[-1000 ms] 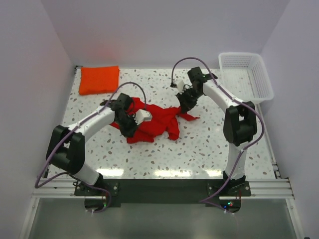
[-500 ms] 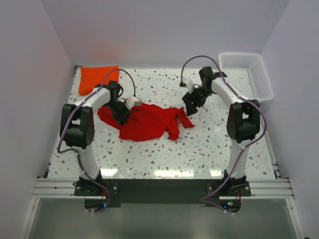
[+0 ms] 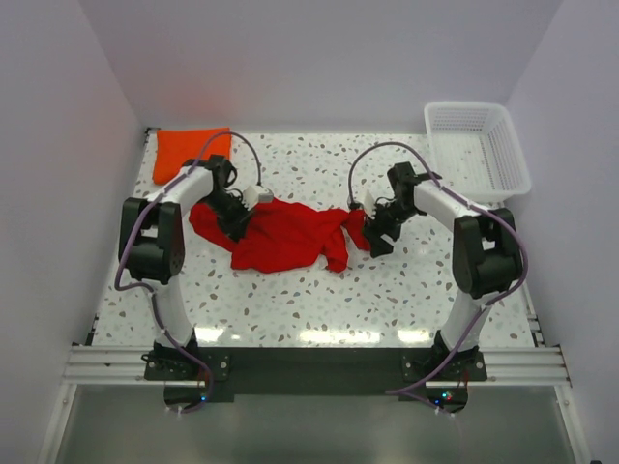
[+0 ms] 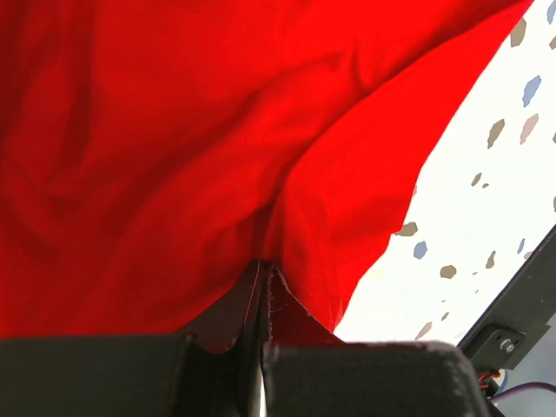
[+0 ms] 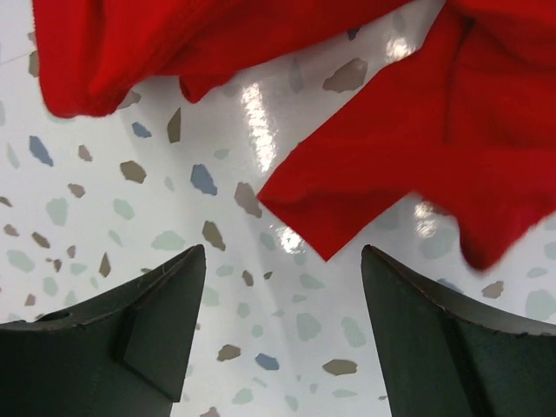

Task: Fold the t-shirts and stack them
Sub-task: Flatten the tshirt out

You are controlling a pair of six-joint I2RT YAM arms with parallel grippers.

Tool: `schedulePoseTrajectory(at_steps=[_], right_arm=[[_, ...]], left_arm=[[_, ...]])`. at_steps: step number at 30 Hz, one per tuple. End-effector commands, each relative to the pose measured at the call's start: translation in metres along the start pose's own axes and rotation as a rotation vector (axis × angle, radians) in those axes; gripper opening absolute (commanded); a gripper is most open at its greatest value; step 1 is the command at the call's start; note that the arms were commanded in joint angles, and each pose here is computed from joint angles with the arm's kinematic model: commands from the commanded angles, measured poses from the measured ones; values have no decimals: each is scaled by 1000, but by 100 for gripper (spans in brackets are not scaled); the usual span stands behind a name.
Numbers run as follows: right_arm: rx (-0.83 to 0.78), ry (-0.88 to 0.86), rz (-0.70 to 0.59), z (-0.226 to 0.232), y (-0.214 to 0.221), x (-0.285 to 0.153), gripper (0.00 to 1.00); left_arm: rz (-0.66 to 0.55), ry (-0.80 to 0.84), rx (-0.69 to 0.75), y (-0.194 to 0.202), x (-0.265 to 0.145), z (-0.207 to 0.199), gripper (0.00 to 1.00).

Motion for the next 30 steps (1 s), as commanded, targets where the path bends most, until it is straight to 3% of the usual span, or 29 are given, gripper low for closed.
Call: schedulePoseTrajectory(at_steps=[1, 14, 17, 19, 20, 25, 30], right_arm=[[-178, 94, -56, -20, -16, 9, 75], [-238, 85, 131, -24, 2, 47, 65], [-231, 103, 185, -28, 10, 50, 42], [-208, 129, 167, -28, 9, 51, 3], [-195, 155, 153, -30, 4, 46, 0], [-79, 306, 38, -49, -32, -6, 0], [-48, 569, -62, -86, -66, -99, 0]], left_arm=[[-30, 17, 4, -3, -9, 0, 0], [-47, 7, -25, 1, -15, 4, 0], [-55, -6, -28, 1, -18, 7, 0], [-78, -5, -38, -1, -22, 9, 0], [-90, -1, -38, -3, -25, 9, 0], [-268, -59, -12, -29, -81, 14, 0], [-509, -196, 11, -61, -164, 29, 0]])
Point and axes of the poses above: each gripper's point midway between its finger pads, its own x axis out along the fingers, its own z axis along the line the jaws close on, y = z × x, the point moved 7 cm from there along -x, back along the fingers, and after that the axes turned 11 degrees about -x, right-handed, at the moved point
